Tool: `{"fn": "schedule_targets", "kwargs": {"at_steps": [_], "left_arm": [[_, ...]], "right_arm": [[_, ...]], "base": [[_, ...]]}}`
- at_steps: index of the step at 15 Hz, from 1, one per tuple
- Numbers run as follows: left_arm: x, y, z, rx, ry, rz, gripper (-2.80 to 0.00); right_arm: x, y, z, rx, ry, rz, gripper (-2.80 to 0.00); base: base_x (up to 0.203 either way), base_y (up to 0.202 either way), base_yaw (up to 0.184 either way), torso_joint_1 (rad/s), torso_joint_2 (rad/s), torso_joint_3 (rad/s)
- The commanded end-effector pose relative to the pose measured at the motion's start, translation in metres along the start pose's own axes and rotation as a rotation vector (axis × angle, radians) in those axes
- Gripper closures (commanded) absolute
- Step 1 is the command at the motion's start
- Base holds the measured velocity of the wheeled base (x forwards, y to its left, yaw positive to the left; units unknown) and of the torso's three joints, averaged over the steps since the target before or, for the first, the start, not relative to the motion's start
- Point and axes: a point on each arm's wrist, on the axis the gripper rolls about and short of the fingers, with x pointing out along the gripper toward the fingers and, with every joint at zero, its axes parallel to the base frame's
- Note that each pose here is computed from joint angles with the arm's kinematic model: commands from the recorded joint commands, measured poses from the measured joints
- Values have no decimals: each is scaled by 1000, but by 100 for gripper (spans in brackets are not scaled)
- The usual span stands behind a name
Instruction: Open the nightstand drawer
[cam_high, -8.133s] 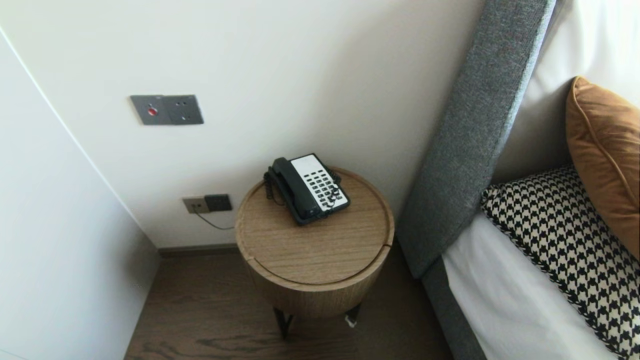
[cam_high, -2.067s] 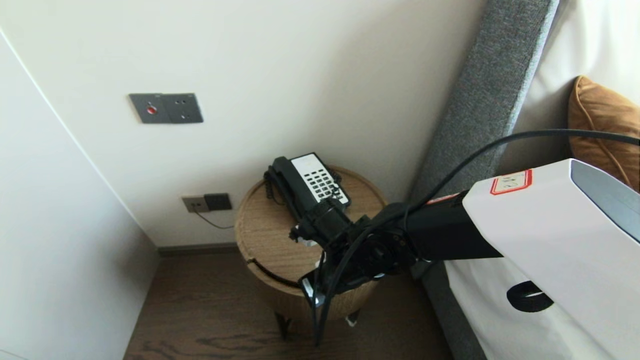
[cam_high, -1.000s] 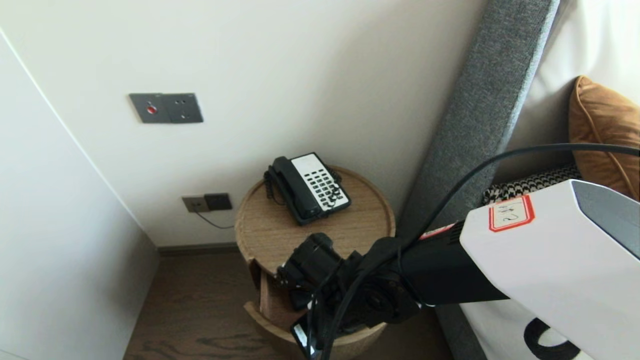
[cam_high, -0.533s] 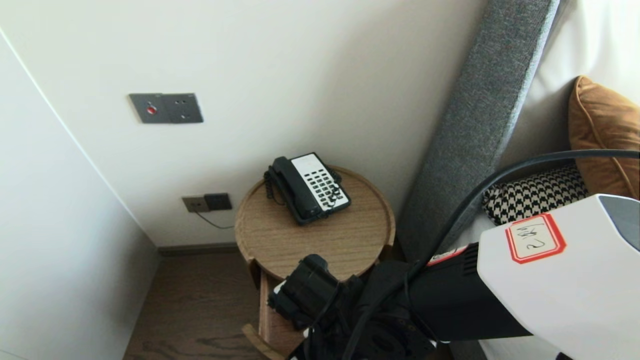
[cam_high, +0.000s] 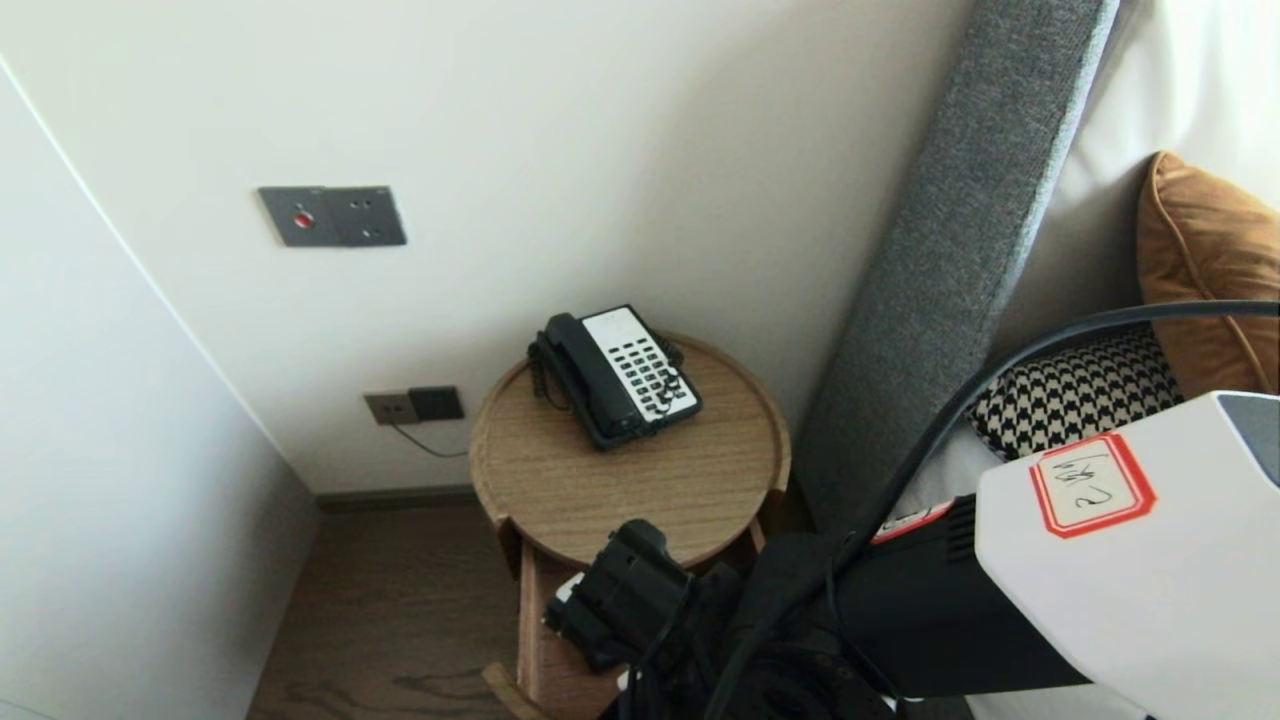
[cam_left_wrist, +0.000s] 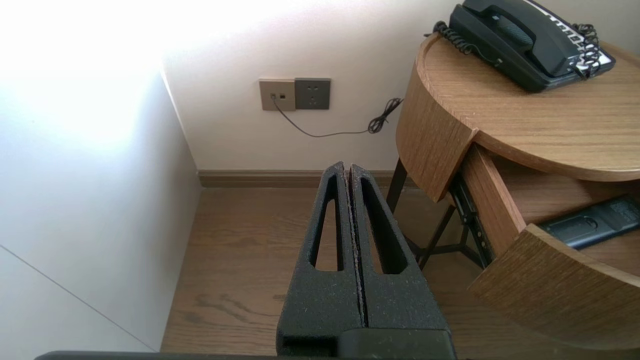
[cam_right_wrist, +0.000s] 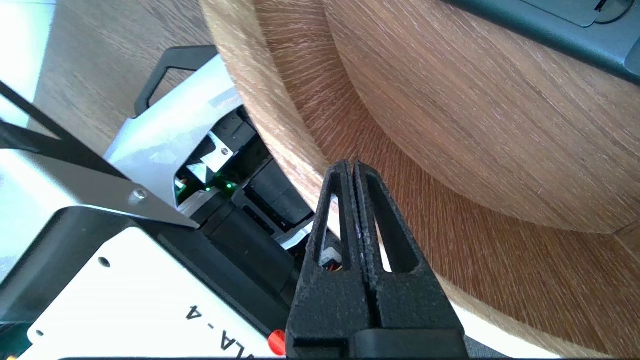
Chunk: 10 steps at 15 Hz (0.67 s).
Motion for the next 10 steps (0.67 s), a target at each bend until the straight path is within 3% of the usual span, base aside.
{"fn": "schedule_targets", "kwargs": {"at_steps": [1, 10], "left_arm": [[0, 0, 0, -1, -1, 1, 0], [0, 0, 0, -1, 0, 1, 0]], "right_arm": [[-6, 0, 1, 1, -8, 6, 0], [-15, -2, -1, 32, 3, 86, 0]], "base": [[0, 0, 0, 0, 0, 0], [0, 0, 0, 0, 0, 0]]}}
